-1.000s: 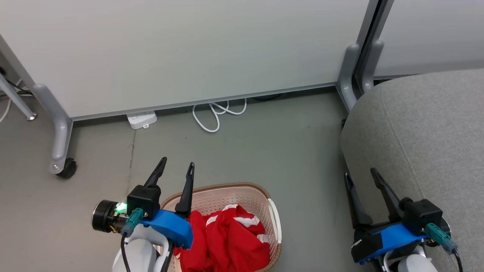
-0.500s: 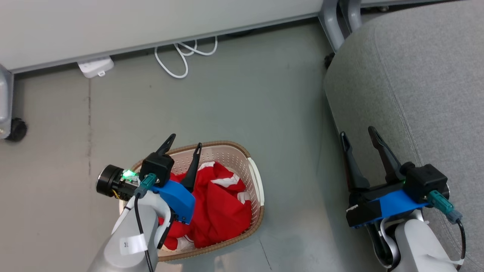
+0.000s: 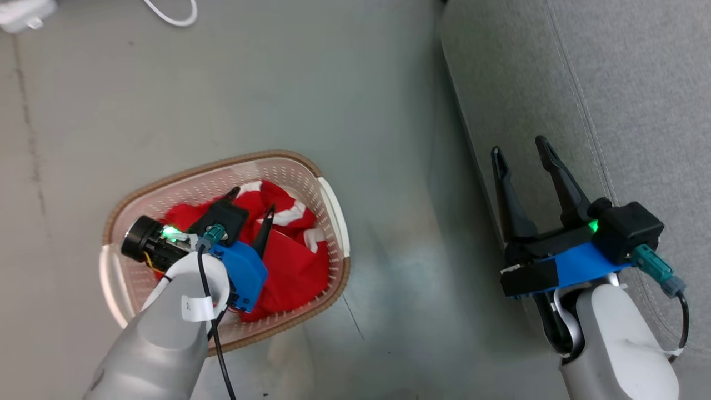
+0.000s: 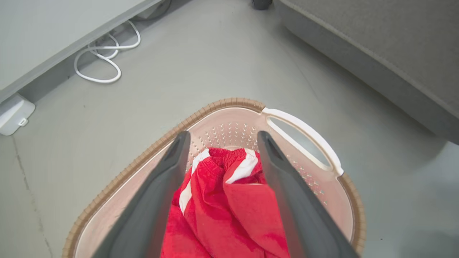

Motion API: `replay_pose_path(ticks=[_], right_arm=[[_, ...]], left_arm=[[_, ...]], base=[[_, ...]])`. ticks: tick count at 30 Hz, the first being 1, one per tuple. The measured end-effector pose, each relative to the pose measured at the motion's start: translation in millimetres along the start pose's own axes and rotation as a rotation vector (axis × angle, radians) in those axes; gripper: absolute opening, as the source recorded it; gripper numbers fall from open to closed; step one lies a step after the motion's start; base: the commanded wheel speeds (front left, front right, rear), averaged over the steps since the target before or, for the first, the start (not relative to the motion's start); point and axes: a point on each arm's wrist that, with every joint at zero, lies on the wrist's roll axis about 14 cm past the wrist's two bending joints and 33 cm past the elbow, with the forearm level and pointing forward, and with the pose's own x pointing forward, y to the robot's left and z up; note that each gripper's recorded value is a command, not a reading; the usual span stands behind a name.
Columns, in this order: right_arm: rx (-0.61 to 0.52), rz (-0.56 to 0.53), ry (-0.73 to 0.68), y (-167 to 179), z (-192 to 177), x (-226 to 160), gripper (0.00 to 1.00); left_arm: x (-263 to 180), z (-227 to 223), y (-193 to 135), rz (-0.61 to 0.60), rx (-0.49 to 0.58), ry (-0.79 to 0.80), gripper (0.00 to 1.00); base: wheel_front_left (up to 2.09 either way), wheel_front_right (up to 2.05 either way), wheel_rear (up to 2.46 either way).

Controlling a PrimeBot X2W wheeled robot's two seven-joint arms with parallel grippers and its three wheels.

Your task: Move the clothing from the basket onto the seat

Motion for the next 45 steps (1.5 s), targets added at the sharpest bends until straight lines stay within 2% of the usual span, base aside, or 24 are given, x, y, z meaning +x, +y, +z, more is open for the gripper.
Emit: replay_pose_path(ticks=[10, 16, 25, 40, 41, 43, 45], right_arm=[[0.001, -0.028, 0.047, -15, -23, 11, 1.0], [0.004, -0.033, 0.077, -19, -39, 18, 1.0], [0.009, -0.037, 0.107, -24, -57, 27, 1.0], [0.017, -0.054, 0.157, -32, -83, 32, 1.0], [0.017, -0.053, 0.156, -32, -83, 33, 1.0], [0.017, -0.051, 0.153, -32, -83, 34, 1.0], [0.017, -0.05, 0.151, -31, -83, 35, 1.0]], left_arm=[[34, -58, -7, -0.087, 0.018, 0.178, 1.0], [48, -88, 4, -0.09, 0.006, 0.264, 1.0], [71, -113, 6, -0.115, -0.01, 0.332, 1.0], [73, -169, -3, -0.175, 0.014, 0.577, 1.0], [72, -170, -3, -0.174, 0.013, 0.587, 0.88], [72, -172, -3, -0.177, 0.017, 0.594, 0.0], [71, -172, -3, -0.178, 0.014, 0.6, 0.0]], base=[[0.0, 0.0, 0.0], [0.0, 0.0, 0.0], [0.0, 0.0, 0.0], [0.0, 0.0, 0.0], [0.0, 0.0, 0.0], [0.0, 0.0, 0.0], [0.0, 0.0, 0.0]])
